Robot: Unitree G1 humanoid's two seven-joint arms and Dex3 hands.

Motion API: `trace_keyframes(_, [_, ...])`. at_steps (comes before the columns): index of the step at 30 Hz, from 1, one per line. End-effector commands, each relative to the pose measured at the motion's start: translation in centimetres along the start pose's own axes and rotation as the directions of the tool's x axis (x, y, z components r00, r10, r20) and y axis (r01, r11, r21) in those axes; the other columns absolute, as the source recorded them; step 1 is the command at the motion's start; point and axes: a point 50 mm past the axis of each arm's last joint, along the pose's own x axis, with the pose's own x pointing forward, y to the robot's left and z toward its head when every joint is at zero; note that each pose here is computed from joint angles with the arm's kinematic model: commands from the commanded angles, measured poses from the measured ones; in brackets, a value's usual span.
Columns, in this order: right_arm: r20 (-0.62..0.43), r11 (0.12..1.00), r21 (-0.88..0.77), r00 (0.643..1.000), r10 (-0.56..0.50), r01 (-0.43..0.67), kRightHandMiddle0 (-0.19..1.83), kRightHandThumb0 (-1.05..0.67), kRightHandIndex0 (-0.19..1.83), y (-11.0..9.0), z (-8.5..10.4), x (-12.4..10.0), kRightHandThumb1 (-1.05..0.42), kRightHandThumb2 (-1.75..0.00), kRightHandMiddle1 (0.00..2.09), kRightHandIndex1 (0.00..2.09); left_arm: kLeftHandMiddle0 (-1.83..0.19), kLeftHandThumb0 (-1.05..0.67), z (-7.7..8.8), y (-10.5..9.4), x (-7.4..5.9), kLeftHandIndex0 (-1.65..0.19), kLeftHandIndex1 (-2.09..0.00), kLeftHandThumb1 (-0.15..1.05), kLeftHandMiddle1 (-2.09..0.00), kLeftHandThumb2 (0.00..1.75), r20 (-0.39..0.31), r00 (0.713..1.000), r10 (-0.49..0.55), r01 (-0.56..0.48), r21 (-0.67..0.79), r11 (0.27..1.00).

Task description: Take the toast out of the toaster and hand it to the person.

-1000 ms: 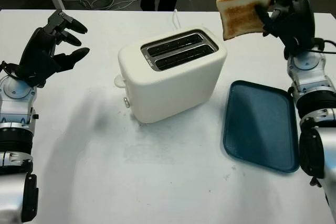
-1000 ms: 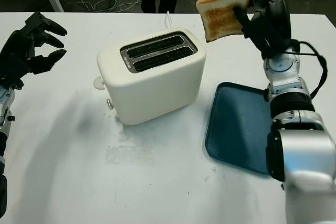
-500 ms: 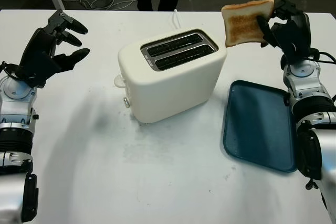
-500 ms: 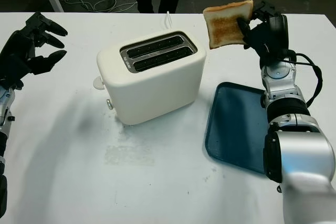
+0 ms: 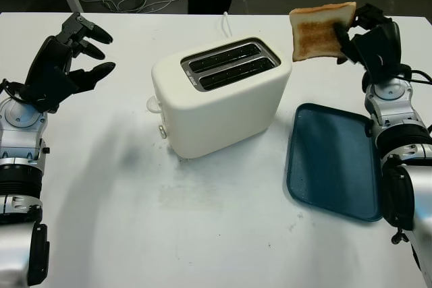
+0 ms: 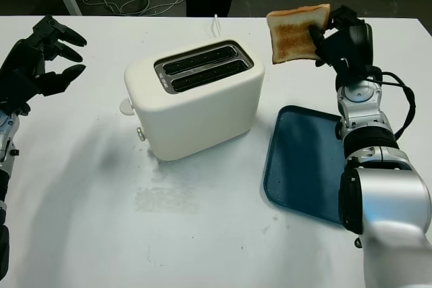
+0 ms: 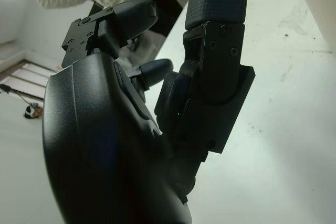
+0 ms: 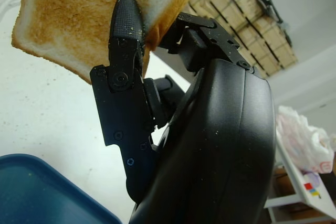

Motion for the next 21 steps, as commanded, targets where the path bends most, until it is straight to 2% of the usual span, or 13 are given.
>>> trace_keyframes(1, [-0.012,0.999,-0.041,1.000,0.000,0.000,0.65,-0.34,0.91,0.31,0.29,0.24,-0.92,-0.33,1.75,1.75,0.00,-1.05,0.19,0.24,0.14,0.00,-1.51,0.92,-1.62,0.34,0.009,1.000,-0.004,0.003,0.018,1.000])
trace_keyframes(15, [-0.008,0.998,-0.063,1.000,0.012,-0.013,0.69,-0.36,0.96,0.93,0.41,0.25,-0.92,-0.34,1.75,1.75,0.00,-1.05,0.18,0.29,0.17,0.00,-1.48,0.92,-1.61,0.37,0.021,1.000,-0.003,0.003,0.036,0.999])
trace_keyframes(21, [-0.005,0.998,-0.057,1.000,0.019,-0.019,0.68,-0.37,0.92,1.20,0.61,0.31,-0.92,-0.35,1.75,1.75,0.00,-1.05,0.23,0.26,0.19,0.00,-1.49,0.92,-1.62,0.36,0.020,1.000,-0.005,0.005,0.030,1.000])
